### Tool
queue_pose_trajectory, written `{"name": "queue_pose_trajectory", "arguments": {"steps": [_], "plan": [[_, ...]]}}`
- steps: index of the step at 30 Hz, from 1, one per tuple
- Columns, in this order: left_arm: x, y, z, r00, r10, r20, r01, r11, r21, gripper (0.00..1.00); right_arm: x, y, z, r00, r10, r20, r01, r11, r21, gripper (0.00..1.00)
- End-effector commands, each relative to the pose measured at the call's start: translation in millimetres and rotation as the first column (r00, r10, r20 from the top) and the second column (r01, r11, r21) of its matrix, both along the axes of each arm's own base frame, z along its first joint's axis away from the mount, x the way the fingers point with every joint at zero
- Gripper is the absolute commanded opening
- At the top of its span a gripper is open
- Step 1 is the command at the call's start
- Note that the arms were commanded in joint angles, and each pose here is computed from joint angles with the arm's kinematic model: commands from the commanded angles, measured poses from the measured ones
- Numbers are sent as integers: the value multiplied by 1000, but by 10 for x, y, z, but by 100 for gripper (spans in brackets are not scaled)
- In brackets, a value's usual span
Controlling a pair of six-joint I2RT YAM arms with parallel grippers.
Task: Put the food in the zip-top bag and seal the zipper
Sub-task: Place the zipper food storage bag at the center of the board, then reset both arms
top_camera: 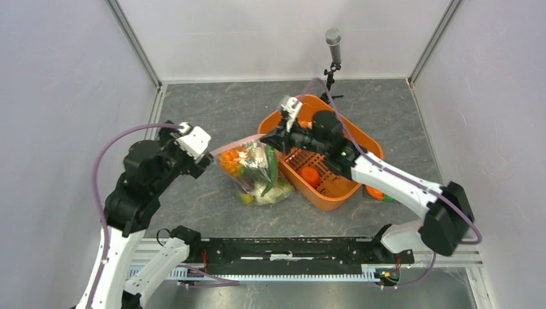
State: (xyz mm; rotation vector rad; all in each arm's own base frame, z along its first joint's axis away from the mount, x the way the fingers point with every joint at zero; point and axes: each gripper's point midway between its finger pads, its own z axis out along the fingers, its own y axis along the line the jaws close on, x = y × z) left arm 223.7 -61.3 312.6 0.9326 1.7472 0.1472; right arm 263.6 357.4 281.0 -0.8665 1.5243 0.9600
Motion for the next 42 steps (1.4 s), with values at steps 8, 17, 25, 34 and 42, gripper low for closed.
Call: {"name": "queue_pose_trajectory", "arguments": {"steps": [8, 17, 25, 34, 42], "plan": [[229, -96, 639, 971, 219, 98, -148, 868, -473, 100, 484, 462, 236, 998, -42, 37, 45, 995, -94, 92], [432, -20, 265, 926, 371, -63, -340, 753, -563, 100, 414, -305, 558, 944, -286, 164, 289, 957, 6, 98], [511, -28, 179, 895, 414, -168, -426, 677, -600, 100, 453, -1168, 320, 822, -557, 117, 558, 829, 30, 98], [730, 102, -246, 787, 474, -395, -616, 586, -526, 100, 445, -2101, 151, 624, -777, 79, 777, 628, 38, 98], [870, 188, -379, 715, 507, -481, -696, 447, -563, 100, 568, -2658, 104, 516, -848, 119, 855, 504, -120, 98]]}}
